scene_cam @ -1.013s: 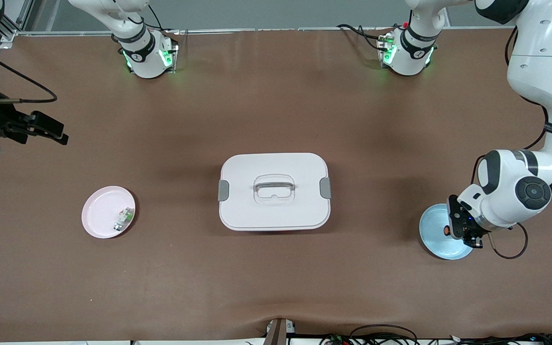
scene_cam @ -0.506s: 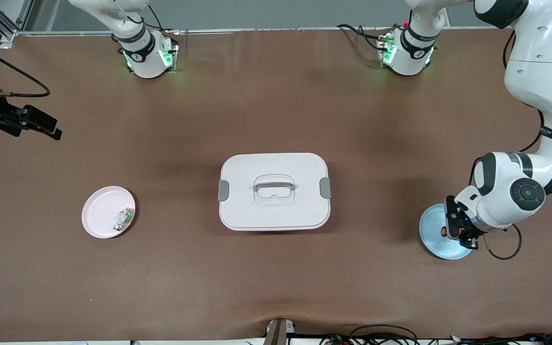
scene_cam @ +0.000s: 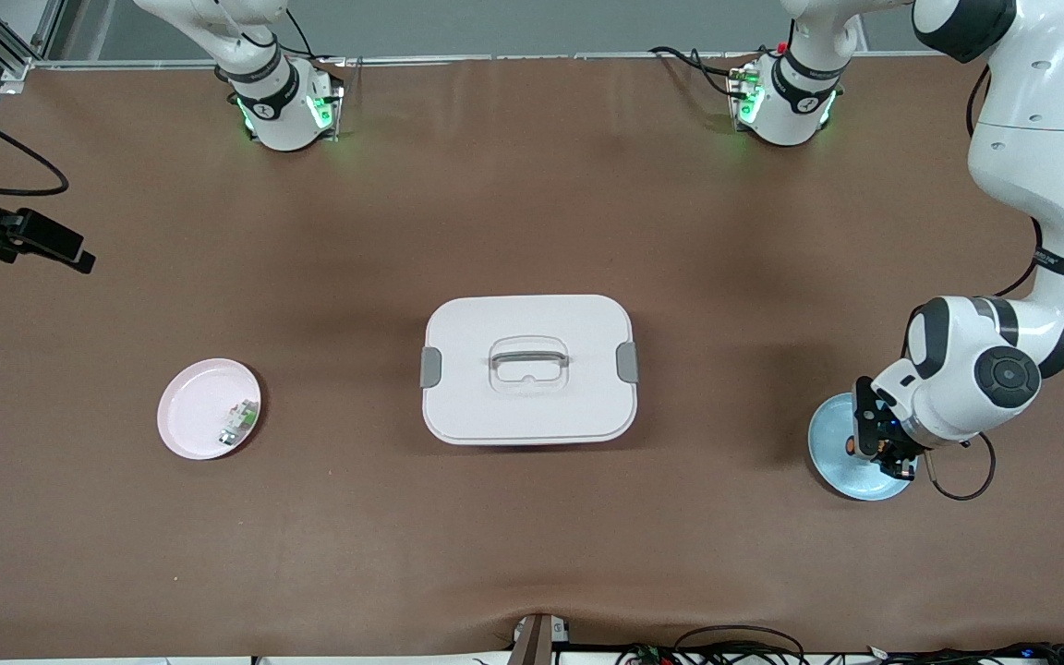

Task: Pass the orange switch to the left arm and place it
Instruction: 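Lower the switch onto the light-blue plate and open the left gripper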

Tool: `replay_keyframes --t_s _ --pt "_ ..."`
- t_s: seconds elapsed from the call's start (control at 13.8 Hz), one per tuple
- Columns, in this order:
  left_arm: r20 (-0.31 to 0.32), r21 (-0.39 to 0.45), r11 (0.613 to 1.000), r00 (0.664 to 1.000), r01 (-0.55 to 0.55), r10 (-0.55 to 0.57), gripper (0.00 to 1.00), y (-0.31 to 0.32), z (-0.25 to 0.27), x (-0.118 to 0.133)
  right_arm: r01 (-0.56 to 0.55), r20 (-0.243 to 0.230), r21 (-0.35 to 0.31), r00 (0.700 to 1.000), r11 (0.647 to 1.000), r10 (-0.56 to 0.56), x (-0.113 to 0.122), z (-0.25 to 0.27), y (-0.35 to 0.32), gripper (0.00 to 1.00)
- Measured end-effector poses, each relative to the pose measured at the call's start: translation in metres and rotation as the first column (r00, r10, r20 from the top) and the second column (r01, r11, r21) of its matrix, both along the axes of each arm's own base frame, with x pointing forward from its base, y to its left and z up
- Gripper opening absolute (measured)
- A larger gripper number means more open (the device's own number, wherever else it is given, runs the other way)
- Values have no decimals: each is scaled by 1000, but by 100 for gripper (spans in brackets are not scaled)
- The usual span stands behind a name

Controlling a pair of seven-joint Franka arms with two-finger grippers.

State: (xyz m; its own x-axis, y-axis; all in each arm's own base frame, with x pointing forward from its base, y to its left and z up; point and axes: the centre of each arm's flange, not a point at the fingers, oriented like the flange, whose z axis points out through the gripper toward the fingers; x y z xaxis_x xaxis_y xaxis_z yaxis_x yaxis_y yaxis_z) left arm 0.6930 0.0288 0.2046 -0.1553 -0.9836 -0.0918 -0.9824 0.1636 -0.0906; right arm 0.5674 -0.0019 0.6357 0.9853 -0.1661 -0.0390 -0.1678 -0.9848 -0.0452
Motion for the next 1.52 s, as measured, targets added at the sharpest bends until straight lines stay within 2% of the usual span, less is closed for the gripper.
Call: replay_keyframes --t_s 0.07,0.14,0.29,0.51,0.58,0.87,1.23,1.52 --pt "-1 0 1000 1000 0 0 34 0 0 0 0 -4 0 1000 1000 0 -1 0 1 100" --pt "0 0 1000 1000 0 0 41 0 0 0 2 -8 0 1000 1000 -2 -2 1 0 100" --pt "3 0 1000 1000 -1 1 61 0 0 0 4 -40 -1 999 1000 -4 -8 2 -2 100" --pt "19 -1 1000 1000 2 -2 92 -1 5 4 -16 -9 0 1000 1000 16 -8 8 -4 100" --pt "25 -1 1000 1000 3 -3 99 -1 8 5 -19 1 -2 1000 1000 19 -7 9 -4 100" --pt "56 -2 1000 998 -5 5 100 -1 36 13 4 1 -10 1000 1000 -4 -8 9 -18 100" --pt "-27 -54 988 989 -148 147 100 7 93 19 -2 2 -13 1000 1000 2 -9 10 -17 100" --pt "-56 -50 949 949 -312 309 100 5 134 15 -38 15 -15 999 999 38 -12 15 -10 100"
